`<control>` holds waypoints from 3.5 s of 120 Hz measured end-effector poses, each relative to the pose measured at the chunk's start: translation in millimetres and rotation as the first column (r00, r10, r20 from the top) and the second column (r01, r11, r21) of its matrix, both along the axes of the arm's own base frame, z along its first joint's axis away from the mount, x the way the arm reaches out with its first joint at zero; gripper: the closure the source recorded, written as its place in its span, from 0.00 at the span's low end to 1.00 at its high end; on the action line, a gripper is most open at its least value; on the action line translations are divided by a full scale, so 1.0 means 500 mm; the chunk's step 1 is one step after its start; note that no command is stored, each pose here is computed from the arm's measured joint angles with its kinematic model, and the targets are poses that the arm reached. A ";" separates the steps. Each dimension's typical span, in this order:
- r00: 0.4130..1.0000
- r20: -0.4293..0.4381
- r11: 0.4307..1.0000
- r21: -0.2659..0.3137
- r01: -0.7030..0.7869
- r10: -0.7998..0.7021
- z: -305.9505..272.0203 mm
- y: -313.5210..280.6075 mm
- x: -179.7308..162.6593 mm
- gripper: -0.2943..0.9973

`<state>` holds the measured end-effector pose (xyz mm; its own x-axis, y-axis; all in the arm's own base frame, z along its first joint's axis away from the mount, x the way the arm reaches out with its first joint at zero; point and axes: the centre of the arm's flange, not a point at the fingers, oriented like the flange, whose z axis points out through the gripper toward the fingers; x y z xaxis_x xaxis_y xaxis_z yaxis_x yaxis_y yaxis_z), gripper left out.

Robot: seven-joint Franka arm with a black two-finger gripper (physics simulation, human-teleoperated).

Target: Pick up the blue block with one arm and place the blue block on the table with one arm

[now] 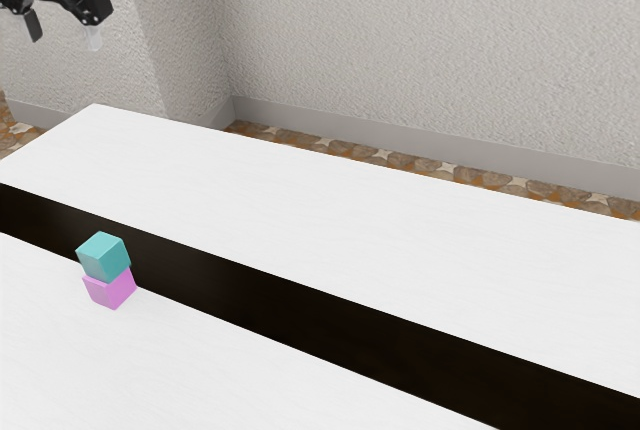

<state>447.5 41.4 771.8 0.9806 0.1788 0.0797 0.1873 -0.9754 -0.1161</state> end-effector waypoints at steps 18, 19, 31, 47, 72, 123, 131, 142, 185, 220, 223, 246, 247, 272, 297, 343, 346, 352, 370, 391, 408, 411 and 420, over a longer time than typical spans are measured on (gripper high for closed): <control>0.998 -0.020 0.998 0.004 0.058 -0.058 -0.012 -0.046 0.006 0.23; 0.998 -0.024 0.998 0.004 0.060 -0.060 -0.016 -0.048 0.007 0.23; 0.995 -0.090 0.999 0.000 0.042 -0.041 -0.092 -0.035 0.031 0.23; 0.987 -0.162 1.000 0.002 -0.016 0.016 -0.193 0.005 0.079 0.23; 0.968 -0.240 0.997 0.006 -0.072 0.072 -0.333 0.049 0.097 0.23; 0.958 -0.262 0.993 0.006 -0.116 0.114 -0.534 0.244 0.073 0.23; 0.959 -0.266 0.995 0.005 -0.097 0.095 -0.568 0.256 0.067 0.23; 0.962 -0.257 0.996 0.008 -0.089 0.088 -0.586 0.286 0.060 0.23; 0.951 -0.309 1.000 0.029 -0.013 0.021 -0.738 0.337 0.061 0.23; 0.951 -0.306 0.999 0.014 0.045 -0.038 -0.830 0.317 0.127 0.23; 0.951 -0.305 0.999 0.011 0.044 -0.039 -0.836 0.319 0.129 0.23; 0.949 -0.310 0.999 -0.008 0.046 -0.046 -0.879 0.323 0.135 0.23; 0.950 -0.310 0.999 -0.009 0.046 -0.047 -0.880 0.323 0.136 0.23; 0.947 -0.317 0.999 -0.027 0.036 -0.043 -0.917 0.335 0.131 0.23; 0.947 -0.317 0.999 -0.035 0.032 -0.041 -0.932 0.342 0.129 0.31; 0.950 -0.311 0.999 -0.040 0.034 -0.044 -0.937 0.342 0.133 0.33; 0.950 -0.310 0.999 -0.040 0.034 -0.045 -0.936 0.342 0.133 0.34; 0.950 -0.309 0.999 -0.039 0.035 -0.046 -0.935 0.342 0.134 0.35; 0.952 -0.300 0.998 -0.037 0.043 -0.052 -0.927 0.338 0.139 0.39; 0.957 -0.279 0.997 -0.035 0.069 -0.076 -0.900 0.316 0.157 0.42; 0.957 -0.263 0.993 -0.040 0.114 -0.120 -0.874 0.264 0.188 0.42; 0.956 -0.263 0.991 -0.045 0.124 -0.132 -0.874 0.248 0.194 0.42; 0.950 -0.262 0.985 -0.058 0.160 -0.170 -0.876 0.193 0.211 0.42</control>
<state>553.2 137.9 333.6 0.9816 0.0105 -0.1907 -0.0096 -0.9945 -0.1042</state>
